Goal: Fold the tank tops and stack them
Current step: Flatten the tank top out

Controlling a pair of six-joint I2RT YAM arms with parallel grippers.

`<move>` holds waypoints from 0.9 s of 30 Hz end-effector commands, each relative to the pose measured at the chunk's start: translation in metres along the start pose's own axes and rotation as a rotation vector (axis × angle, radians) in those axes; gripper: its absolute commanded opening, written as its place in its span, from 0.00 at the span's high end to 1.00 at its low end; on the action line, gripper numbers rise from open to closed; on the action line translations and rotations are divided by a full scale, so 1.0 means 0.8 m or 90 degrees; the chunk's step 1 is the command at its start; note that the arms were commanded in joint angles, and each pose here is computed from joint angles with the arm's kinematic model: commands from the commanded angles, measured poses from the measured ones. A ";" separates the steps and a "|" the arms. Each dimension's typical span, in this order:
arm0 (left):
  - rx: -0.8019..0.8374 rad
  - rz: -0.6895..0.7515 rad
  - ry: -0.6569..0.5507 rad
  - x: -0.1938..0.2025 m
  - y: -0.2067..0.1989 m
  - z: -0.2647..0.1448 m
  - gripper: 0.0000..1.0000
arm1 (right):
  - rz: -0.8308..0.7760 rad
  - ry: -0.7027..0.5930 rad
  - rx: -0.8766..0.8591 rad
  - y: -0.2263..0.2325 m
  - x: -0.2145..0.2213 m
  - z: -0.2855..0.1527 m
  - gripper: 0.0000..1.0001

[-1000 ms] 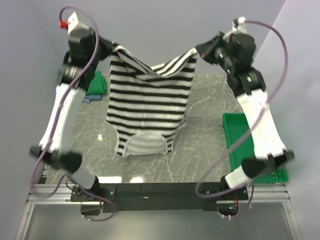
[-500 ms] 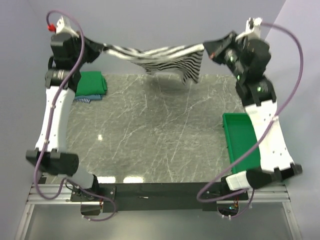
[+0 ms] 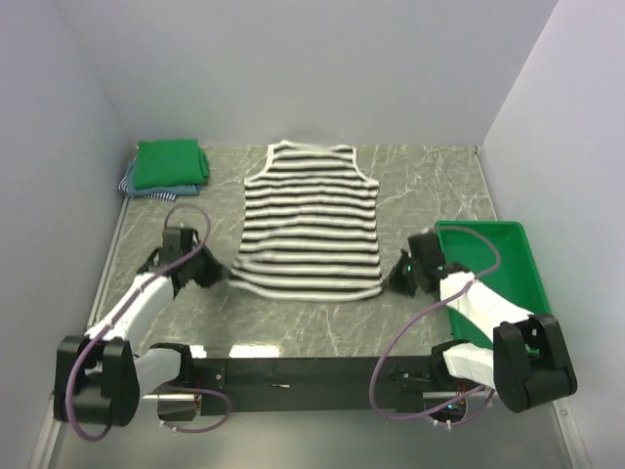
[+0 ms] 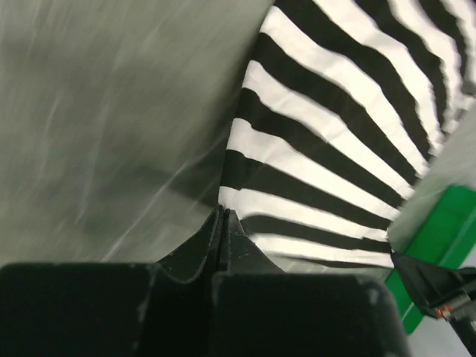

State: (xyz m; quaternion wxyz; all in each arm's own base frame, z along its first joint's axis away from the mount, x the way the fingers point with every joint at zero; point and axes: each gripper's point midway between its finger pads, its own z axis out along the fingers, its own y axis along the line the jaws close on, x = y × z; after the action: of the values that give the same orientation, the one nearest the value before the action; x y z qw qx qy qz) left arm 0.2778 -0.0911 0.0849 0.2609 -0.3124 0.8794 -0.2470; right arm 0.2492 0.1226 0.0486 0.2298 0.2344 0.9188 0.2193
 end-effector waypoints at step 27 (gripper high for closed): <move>-0.008 0.000 0.136 0.106 0.020 -0.045 0.86 | 0.046 -0.011 0.015 -0.051 0.047 -0.076 0.83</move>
State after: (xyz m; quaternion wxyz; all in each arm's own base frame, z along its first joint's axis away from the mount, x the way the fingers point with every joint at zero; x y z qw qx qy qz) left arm 0.1971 -0.1206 0.0634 0.1775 -0.2901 0.9045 -0.2574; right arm 0.1929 0.0958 0.0727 0.2594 0.2630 0.9015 0.2256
